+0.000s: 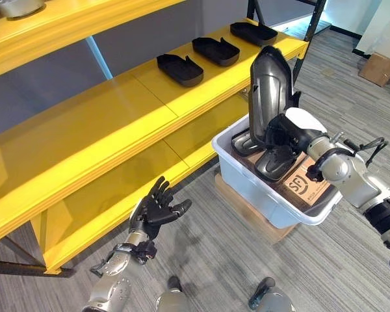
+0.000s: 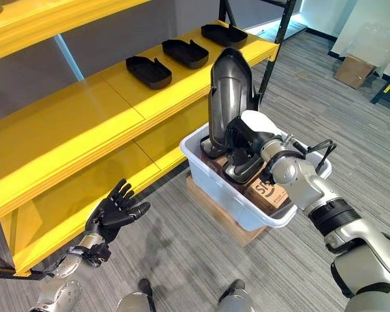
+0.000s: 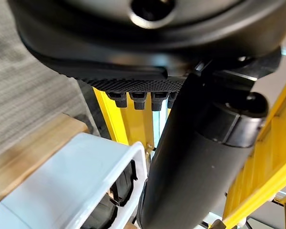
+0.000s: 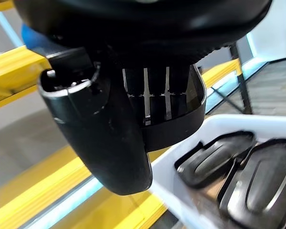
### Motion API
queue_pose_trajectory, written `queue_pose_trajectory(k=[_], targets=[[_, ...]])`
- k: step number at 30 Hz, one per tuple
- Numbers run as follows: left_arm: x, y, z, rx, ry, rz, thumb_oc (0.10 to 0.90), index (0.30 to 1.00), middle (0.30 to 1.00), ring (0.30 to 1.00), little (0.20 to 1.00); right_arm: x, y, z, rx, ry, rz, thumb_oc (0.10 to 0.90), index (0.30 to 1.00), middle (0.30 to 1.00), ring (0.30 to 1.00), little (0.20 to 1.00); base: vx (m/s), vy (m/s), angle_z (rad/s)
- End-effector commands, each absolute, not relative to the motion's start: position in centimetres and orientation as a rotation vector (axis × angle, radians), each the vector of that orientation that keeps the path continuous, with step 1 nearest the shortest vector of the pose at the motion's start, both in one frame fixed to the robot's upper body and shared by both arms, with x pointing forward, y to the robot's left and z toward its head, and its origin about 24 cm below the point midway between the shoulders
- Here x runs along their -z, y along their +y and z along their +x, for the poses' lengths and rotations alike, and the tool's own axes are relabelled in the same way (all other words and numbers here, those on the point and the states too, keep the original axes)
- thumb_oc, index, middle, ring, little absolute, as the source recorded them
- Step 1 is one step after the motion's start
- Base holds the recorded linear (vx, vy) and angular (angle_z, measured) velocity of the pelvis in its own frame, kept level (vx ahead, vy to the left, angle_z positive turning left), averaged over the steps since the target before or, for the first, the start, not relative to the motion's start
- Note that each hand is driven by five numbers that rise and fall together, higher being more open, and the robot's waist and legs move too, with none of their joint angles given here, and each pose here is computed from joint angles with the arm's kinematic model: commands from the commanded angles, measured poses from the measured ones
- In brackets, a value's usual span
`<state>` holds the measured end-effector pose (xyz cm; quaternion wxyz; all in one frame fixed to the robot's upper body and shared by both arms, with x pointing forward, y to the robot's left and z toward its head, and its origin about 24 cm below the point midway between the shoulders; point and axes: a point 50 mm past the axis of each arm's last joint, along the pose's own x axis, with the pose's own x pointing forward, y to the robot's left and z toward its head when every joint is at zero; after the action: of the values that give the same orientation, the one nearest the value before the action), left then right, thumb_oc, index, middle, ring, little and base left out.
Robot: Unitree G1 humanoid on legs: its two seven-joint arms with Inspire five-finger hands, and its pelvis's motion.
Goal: Move parts from the plastic box to the shelf.
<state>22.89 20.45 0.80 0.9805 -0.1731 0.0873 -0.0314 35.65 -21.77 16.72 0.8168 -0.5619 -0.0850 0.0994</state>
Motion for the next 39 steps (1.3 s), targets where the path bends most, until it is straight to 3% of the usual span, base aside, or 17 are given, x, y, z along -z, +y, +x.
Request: queue_pose_trajectory(k=[1,15,23,39], targets=[[-5.5,20.4,24.2,0.145,-0.059,-0.306,0.9,1.0,1.0,1.0,1.0,-25.1,-21.8,35.2,-0.016,-0.504,-1.082,0.4,0.3,0.3,0.3,0.3,0.1,0.16,0.42],[-6.8,21.5,24.5,0.125,-0.099,-0.224,0.9,1.0,1.0,1.0,1.0,-25.0,-20.8,35.8,-0.006,-0.511,-1.028,0.4,0.3,0.3,0.3,0.3,0.03,0.149,0.21],[-6.5,20.6,25.8,0.169,-0.075,-0.185,0.9,1.0,1.0,1.0,1.0,-23.3,-22.3,35.1,-0.028,-0.446,-1.017,0.4,0.3,0.3,0.3,0.3,0.12,0.196,0.87],[-4.7,20.5,25.1,0.107,-0.036,-0.287,0.9,1.0,1.0,1.0,1.0,-25.1,-23.0,35.7,0.003,-0.448,-1.015,0.4,0.3,0.3,0.3,0.3,0.22,-0.204,0.48]])
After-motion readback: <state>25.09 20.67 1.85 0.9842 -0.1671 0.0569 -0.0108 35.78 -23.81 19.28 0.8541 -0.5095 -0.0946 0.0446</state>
